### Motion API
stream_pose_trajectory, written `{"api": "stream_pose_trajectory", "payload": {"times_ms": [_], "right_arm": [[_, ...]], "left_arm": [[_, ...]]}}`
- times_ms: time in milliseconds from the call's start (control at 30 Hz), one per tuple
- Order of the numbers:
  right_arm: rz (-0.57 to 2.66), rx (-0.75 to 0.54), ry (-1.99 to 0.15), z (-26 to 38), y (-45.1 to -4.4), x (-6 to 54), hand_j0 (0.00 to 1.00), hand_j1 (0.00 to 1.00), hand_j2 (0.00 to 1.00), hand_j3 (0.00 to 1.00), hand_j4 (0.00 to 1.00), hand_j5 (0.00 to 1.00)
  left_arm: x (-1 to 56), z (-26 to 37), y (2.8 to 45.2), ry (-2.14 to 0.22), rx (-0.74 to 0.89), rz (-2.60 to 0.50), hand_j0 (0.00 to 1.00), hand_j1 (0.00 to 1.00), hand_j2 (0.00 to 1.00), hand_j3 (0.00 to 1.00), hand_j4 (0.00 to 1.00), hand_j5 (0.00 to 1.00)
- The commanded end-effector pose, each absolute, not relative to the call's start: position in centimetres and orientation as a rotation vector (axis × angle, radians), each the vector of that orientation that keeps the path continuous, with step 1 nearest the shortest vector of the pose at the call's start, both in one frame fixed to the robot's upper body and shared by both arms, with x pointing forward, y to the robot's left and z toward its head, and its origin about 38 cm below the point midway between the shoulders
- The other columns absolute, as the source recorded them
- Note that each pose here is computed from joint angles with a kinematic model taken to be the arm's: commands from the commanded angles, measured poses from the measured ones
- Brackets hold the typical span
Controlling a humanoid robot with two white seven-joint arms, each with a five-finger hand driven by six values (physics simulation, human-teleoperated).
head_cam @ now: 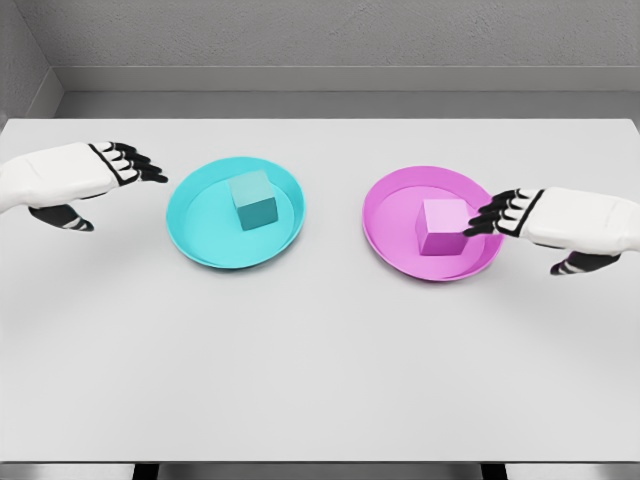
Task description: Place the blocks in the corresponding plates according to their colors
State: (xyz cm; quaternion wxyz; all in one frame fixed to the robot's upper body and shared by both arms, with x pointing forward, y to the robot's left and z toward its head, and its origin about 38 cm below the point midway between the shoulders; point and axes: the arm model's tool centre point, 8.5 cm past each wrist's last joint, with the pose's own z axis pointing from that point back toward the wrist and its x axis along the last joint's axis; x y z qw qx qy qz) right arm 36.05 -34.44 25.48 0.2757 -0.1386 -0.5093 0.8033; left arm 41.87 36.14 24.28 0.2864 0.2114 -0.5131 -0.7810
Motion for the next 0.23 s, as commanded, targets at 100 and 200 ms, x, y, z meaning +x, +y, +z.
{"api": "stream_pose_trajectory", "payload": {"times_ms": [100, 200], "right_arm": [[2.157, -0.380, -1.377, 25.88, -34.59, 36.05, 1.00, 1.00, 1.00, 1.00, 1.00, 1.00], [2.156, -0.380, -1.377, 25.88, -34.59, 36.05, 1.00, 1.00, 1.00, 1.00, 1.00, 1.00]], "left_arm": [[41.86, 24.44, 36.32, -1.374, 0.566, -2.079, 1.00, 1.00, 1.00, 1.00, 1.00, 1.00], [41.79, 24.25, 36.33, -1.371, 0.561, -2.078, 1.00, 1.00, 1.00, 1.00, 1.00, 1.00]]}}
